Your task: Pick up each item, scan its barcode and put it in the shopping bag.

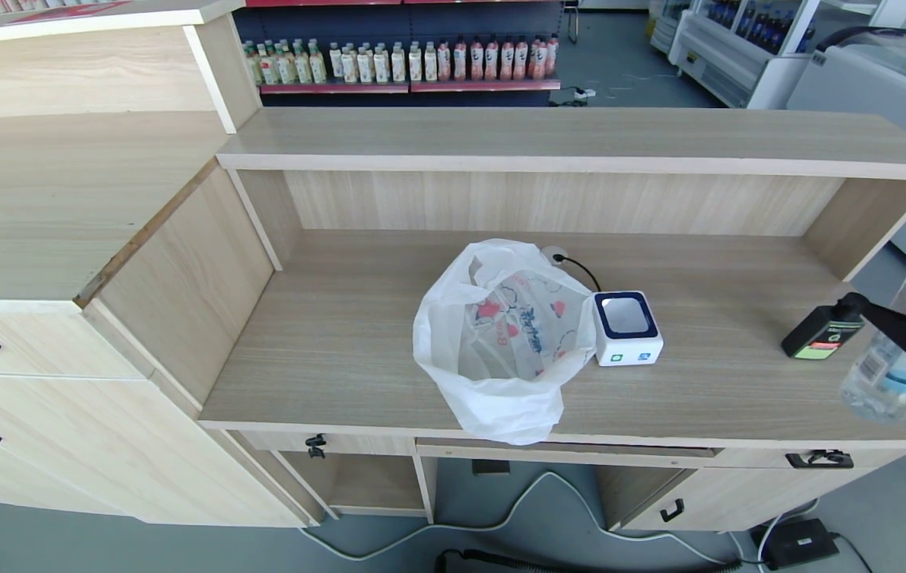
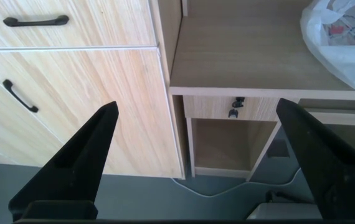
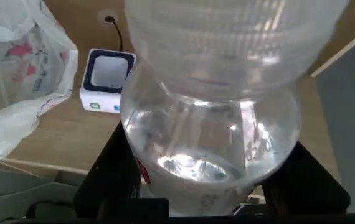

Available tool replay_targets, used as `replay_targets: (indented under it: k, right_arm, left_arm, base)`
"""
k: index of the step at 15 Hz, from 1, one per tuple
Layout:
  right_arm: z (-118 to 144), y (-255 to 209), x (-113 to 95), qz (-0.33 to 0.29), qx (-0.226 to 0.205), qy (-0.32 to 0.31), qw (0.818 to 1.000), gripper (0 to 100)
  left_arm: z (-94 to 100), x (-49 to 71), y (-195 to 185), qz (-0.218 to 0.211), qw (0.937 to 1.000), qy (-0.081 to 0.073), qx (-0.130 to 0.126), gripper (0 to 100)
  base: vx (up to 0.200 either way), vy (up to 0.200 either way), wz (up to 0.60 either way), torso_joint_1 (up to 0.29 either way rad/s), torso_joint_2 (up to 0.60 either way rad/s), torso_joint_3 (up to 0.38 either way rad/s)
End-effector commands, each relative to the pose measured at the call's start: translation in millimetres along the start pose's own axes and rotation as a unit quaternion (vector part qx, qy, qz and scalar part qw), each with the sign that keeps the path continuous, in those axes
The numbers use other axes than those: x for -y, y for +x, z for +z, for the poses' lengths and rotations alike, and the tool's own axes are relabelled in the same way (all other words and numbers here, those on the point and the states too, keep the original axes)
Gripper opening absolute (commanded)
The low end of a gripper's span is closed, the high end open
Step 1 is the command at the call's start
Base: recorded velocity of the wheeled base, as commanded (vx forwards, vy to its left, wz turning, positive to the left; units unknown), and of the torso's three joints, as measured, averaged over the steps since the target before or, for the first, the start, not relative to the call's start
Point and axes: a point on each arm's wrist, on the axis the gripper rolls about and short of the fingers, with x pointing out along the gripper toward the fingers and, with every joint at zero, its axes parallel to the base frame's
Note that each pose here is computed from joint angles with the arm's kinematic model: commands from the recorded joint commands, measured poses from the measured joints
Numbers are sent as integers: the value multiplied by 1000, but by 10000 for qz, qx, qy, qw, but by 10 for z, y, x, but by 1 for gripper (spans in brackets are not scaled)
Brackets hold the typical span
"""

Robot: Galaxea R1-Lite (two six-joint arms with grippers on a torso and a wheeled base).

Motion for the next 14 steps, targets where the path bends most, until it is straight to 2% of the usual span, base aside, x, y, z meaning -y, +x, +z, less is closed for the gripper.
replay_targets:
  k: [1, 3, 6, 10, 14]
  right_arm:
    - [-293, 228, 205, -533, -647, -232, 9962, 0]
    - [-404, 321, 380, -848, -674, -1094, 9881, 0]
    - [-449, 464, 523, -1182, -335, -2425, 9624, 0]
    - [-463, 570, 545, -1260, -52, -2700, 9546, 0]
    - [-423, 710, 547, -1214, 262, -3024, 9451, 0]
  left_arm:
    - [0, 0, 0, 2, 10000, 0, 3, 100]
    - [0, 0, 0, 2, 10000, 0, 3, 100]
    - [0, 0, 0, 2, 10000, 0, 3, 100]
    - [0, 0, 0, 2, 10000, 0, 3, 100]
    - [0, 0, 0, 2, 10000, 0, 3, 100]
  base:
    - [0, 0, 0, 0, 0, 0]
    - [0, 0, 0, 0, 0, 0]
    - [0, 0, 0, 0, 0, 0]
    - [0, 0, 0, 0, 0, 0]
    - [0, 0, 600, 0, 1, -1]
